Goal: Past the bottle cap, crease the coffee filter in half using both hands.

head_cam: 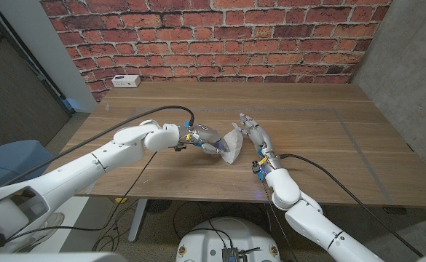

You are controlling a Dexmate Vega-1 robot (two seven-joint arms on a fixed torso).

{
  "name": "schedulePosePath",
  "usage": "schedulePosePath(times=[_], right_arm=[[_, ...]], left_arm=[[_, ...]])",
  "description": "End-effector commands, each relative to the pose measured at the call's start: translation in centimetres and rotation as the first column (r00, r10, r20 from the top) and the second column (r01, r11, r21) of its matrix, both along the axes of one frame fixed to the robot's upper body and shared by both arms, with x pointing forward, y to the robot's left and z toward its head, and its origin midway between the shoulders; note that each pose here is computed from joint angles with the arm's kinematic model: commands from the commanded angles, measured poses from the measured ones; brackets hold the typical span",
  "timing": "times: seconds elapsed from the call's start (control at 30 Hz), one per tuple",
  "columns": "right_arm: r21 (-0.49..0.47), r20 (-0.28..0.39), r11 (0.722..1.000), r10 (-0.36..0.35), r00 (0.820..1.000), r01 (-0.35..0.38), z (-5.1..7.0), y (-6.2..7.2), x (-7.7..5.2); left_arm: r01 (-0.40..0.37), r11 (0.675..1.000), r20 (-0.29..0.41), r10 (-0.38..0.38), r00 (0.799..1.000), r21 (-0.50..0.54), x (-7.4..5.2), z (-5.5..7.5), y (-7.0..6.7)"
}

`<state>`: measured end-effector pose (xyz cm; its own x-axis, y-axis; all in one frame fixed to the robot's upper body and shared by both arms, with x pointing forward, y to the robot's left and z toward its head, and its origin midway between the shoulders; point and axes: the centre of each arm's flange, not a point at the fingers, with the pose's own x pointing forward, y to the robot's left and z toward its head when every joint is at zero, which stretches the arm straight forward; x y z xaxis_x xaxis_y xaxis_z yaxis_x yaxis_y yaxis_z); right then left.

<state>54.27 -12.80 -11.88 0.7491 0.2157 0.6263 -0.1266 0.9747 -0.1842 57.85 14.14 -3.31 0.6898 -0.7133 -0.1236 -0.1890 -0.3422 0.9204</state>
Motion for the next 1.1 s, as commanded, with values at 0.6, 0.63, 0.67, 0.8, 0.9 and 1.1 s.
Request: schedulePosePath(times=[0.6,0.63,0.67,0.8,0.9,1.1], right_arm=[[-0.143,-0.088,0.976,0.151,0.985,-0.163,0.1,2.8,1.3],[-0.151,-0.089,0.976,0.147,0.985,-0.159,0.1,2.7,1.3],[-0.162,-0.089,0.975,0.138,0.986,-0.151,0.1,2.7,1.3],[-0.183,-0.095,0.974,0.115,0.989,-0.131,0.2,2.5,1.3],[-0.206,-0.091,0.972,0.091,0.992,-0.109,0.3,2.4,1.3],[-0.257,-0.101,0.964,0.046,0.994,-0.071,0.5,2.2,1.3]], left_arm=[[0.000,1.000,0.011,0.000,1.000,-0.013,0.3,0.7,0.4],[0.001,1.000,0.010,-0.001,1.000,-0.013,0.3,0.7,0.4],[0.002,1.000,0.011,-0.002,1.000,-0.012,0.3,0.7,0.4],[0.004,1.000,0.017,-0.003,1.000,-0.012,0.3,0.8,0.3],[0.002,1.000,0.021,-0.002,1.000,-0.013,0.3,0.9,0.3],[-0.001,1.000,0.041,0.001,0.999,-0.020,0.1,1.2,0.6]])
